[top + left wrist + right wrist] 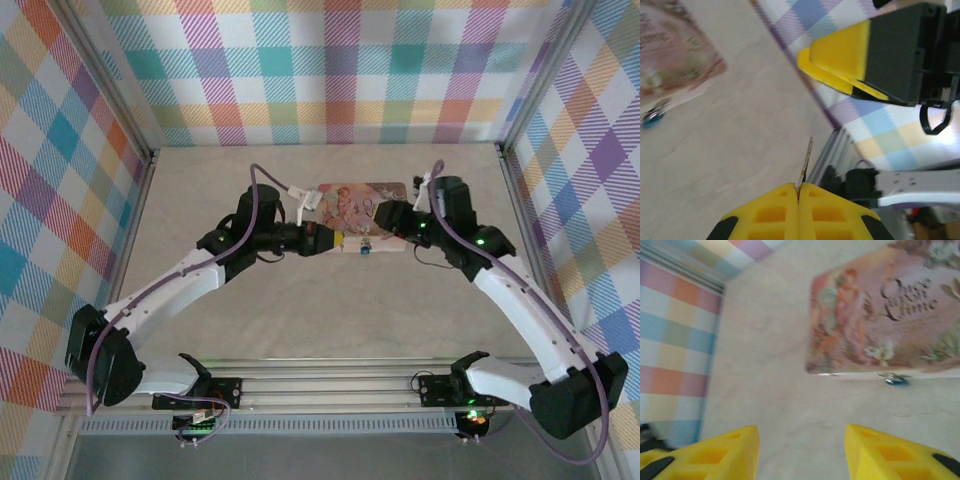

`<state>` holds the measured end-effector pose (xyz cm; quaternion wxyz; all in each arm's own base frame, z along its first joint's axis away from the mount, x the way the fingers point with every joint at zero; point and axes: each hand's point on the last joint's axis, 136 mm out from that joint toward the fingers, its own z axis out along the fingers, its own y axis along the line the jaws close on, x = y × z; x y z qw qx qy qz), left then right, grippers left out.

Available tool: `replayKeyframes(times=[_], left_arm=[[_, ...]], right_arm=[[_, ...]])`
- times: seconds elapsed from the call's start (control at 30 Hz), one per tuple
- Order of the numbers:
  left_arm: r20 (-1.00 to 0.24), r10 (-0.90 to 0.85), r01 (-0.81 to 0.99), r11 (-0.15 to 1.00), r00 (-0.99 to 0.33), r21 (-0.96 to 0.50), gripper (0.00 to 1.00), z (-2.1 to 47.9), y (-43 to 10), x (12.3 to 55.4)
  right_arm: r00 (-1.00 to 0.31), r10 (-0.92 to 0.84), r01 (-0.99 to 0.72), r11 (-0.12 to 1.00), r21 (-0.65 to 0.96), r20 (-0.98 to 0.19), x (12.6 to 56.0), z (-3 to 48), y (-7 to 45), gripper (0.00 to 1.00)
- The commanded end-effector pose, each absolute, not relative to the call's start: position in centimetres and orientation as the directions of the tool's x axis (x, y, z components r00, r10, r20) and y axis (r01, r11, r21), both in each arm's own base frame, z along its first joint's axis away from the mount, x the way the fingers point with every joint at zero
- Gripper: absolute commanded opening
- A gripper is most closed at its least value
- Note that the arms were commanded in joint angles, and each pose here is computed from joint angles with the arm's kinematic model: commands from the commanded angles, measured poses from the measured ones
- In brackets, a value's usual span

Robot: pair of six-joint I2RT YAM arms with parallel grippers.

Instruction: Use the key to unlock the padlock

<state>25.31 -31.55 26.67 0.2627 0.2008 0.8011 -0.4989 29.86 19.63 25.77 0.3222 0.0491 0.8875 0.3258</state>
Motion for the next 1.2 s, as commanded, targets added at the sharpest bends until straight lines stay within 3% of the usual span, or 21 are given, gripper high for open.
replayKeyframes(times=[0.0, 0.17, 0.3, 0.6, 1.17], left_arm=[[-0.638, 0.142, 0.597, 0.547, -0.757, -0.587, 0.0, 22.5, -28.7, 24.2], [-0.619, 0.131, 0.556, 0.608, -0.774, -0.566, 0.0, 19.3, -27.0, 23.5], [-0.603, 0.123, 0.528, 0.64, -0.788, -0.559, 0.0, 17.7, -26.3, 23.2], [-0.587, 0.125, 0.497, 0.684, -0.8, -0.533, 0.0, 15.7, -25.3, 23.2], [-0.56, 0.132, 0.472, 0.712, -0.818, -0.521, 0.0, 13.7, -24.2, 22.3]], right_arm=[[-0.81, 0.15, -0.116, 0.907, 0.405, -0.567, 29.8, 20.1, 19.2, 0.5], [-0.818, 0.131, -0.077, 0.94, 0.332, -0.56, 30.9, 15.1, 20.3, 0.51], [-0.816, 0.087, -0.096, 0.955, 0.282, -0.572, 32.2, 12.7, 21.8, 0.55], [-0.824, 0.064, -0.053, 0.981, 0.189, -0.563, 34.3, 8.0, 21.9, 0.54], [-0.826, 0.059, -0.009, 0.993, 0.117, -0.561, 37.2, 5.1, 22.0, 0.48]])
